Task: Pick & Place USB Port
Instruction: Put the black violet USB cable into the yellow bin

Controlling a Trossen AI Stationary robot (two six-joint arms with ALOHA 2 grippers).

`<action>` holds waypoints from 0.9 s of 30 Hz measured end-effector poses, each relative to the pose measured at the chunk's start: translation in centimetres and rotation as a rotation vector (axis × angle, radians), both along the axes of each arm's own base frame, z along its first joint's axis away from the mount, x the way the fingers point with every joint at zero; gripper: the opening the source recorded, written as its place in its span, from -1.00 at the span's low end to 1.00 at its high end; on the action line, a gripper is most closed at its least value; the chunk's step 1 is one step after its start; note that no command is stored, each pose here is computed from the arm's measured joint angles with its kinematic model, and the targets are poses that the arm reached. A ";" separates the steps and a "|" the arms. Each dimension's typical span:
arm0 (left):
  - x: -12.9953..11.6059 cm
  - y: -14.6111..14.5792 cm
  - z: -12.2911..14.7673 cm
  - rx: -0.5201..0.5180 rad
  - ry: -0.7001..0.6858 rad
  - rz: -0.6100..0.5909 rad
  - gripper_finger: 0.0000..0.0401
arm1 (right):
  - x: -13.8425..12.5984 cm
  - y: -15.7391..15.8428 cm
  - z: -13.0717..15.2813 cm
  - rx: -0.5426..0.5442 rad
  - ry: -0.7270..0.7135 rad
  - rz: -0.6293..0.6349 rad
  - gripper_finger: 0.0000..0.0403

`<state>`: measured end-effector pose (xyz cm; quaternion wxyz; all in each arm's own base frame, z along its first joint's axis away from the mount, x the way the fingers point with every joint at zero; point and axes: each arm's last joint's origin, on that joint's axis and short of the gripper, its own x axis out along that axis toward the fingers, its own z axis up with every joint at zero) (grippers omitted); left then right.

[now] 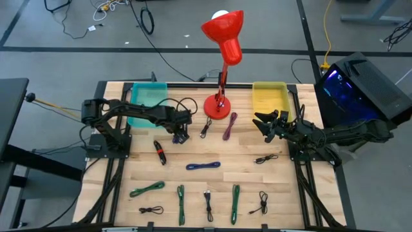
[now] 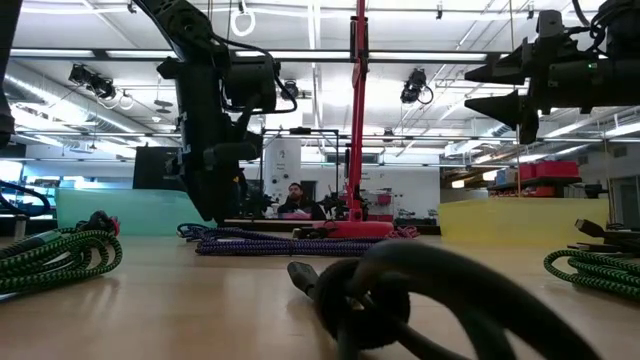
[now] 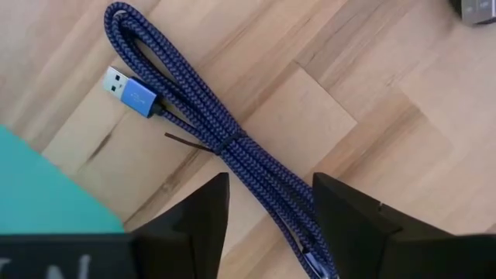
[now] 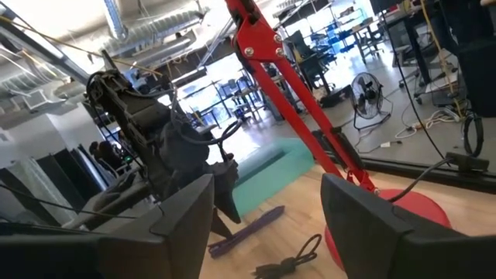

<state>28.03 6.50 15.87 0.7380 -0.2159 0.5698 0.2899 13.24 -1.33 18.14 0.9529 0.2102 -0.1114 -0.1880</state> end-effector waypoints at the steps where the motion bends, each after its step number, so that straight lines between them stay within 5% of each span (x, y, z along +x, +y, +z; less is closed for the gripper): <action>1: 0.0 0.0 0.0 0.001 0.000 0.000 -0.06 | 0.0 0.0 0.0 0.000 0.000 0.000 0.20; 22: 0.8 -0.4 -2.4 -0.030 0.052 0.043 -0.07 | 0.0 0.0 0.0 -0.003 0.006 -0.001 0.20; 27: 0.9 -0.4 -2.3 -0.032 0.036 0.030 -0.37 | 0.0 0.0 -0.1 -0.037 0.028 -0.007 0.20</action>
